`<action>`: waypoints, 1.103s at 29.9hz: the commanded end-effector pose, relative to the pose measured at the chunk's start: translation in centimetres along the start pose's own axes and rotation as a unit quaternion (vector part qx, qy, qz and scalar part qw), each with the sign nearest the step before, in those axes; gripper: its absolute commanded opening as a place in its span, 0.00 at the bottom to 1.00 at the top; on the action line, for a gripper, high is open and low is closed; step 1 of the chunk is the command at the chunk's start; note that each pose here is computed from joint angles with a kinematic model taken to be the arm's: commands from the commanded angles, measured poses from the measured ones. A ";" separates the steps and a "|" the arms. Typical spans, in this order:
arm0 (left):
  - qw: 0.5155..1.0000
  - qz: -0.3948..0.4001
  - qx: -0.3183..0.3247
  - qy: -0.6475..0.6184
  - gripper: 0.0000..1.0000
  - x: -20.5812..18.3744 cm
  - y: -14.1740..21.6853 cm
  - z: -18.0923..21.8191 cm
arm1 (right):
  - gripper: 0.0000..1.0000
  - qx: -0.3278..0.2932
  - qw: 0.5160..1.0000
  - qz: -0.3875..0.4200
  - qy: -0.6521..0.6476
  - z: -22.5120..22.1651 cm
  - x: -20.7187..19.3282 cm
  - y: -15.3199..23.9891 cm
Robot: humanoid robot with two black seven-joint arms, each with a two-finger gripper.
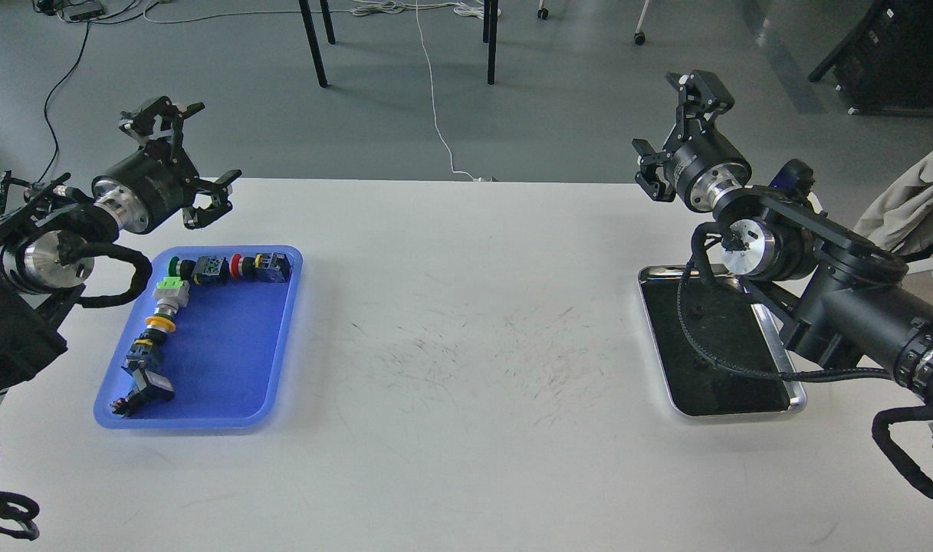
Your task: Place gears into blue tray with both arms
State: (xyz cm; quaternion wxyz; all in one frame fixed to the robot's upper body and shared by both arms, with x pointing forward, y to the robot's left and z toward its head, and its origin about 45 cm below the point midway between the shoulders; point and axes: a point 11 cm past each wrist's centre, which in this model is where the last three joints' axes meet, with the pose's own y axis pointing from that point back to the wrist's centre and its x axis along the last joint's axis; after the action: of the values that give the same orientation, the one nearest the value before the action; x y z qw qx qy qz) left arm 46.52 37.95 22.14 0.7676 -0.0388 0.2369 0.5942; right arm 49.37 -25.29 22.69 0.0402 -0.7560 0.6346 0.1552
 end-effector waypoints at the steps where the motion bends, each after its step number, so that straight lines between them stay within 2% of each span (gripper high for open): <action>1: 1.000 -0.001 -0.001 0.001 0.98 0.0 0.0 0.1 | 0.99 0.000 1.000 0.000 0.000 0.0 0.0 0.0; 33: 1.000 0.000 -0.006 0.002 0.98 0.0 0.0 0.5 | 0.99 0.003 1.000 0.001 0.001 -0.2 -0.1 -0.1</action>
State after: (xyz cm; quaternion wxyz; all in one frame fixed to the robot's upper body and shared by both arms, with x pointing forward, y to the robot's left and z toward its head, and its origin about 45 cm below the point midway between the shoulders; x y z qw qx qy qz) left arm 46.66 38.12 22.59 0.7672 -0.0455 0.2347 0.5952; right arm 49.43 -25.26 22.83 0.0415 -0.7554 0.6357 0.1532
